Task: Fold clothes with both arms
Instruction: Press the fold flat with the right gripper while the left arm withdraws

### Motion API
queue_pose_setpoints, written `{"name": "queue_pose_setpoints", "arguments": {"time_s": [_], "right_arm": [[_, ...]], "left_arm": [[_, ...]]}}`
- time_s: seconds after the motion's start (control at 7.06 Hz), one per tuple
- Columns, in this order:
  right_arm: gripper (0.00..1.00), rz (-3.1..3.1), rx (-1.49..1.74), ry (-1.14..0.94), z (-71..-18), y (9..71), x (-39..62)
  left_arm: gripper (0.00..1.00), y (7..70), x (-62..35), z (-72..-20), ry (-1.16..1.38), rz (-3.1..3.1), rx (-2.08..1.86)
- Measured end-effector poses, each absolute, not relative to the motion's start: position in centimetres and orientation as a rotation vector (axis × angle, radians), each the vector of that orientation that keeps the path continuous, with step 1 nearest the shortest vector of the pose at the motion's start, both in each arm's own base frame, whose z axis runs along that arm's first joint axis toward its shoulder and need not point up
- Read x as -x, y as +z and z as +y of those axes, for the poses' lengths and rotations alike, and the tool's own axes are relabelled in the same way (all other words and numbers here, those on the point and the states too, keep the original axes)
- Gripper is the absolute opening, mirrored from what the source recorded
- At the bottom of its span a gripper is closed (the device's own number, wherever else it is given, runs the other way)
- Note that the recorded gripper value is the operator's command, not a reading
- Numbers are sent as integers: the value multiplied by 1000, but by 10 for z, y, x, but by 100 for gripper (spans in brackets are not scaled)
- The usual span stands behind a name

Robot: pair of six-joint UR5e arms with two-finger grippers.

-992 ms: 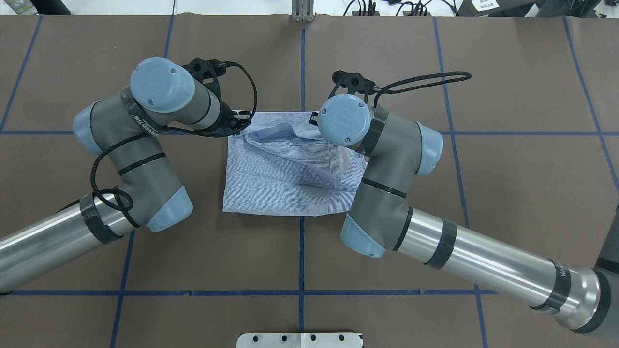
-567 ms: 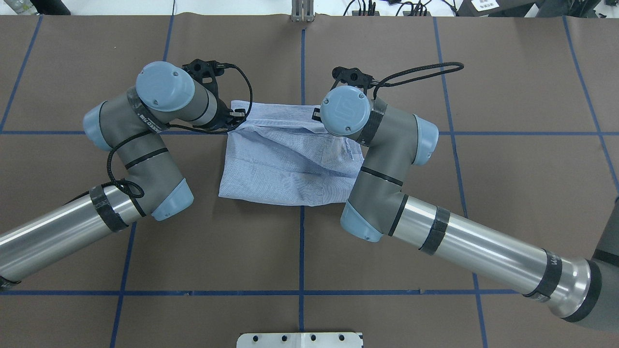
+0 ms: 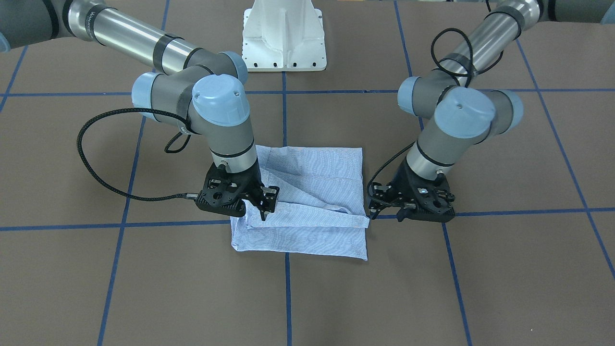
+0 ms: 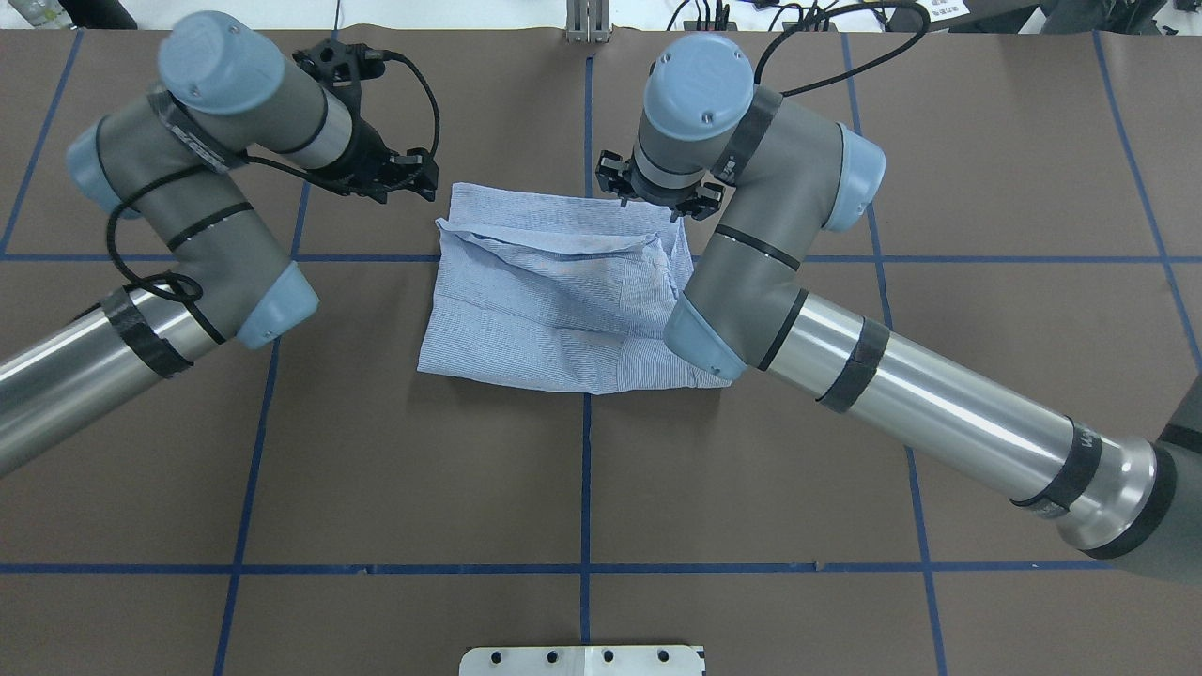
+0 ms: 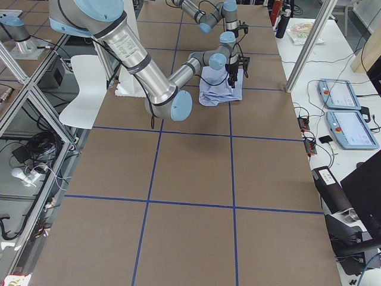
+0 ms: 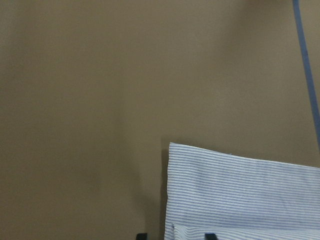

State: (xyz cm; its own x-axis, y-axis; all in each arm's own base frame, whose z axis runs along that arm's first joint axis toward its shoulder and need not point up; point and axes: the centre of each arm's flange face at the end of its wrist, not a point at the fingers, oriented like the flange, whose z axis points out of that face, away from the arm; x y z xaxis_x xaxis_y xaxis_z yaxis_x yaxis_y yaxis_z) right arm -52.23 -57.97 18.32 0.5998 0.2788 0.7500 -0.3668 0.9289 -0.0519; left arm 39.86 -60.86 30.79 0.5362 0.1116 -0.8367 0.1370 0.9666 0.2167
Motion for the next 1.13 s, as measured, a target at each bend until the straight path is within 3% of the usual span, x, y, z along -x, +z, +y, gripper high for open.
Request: {"name": "queue_pose_setpoints", "arguments": {"time_s": [0.28,0.71,1.13], "right_arm": [[100,-838,-60,346,-549,149,544],[100,-767,-99,288,-475,157,615],[100,-670,-235,170,-497,200,632]], "left_arm": [[100,323,-374,-607,55,1006,-289],[100,327,-370,-607,66,1003,-294],[100,328,-370,-607,65,1002,-295]]}}
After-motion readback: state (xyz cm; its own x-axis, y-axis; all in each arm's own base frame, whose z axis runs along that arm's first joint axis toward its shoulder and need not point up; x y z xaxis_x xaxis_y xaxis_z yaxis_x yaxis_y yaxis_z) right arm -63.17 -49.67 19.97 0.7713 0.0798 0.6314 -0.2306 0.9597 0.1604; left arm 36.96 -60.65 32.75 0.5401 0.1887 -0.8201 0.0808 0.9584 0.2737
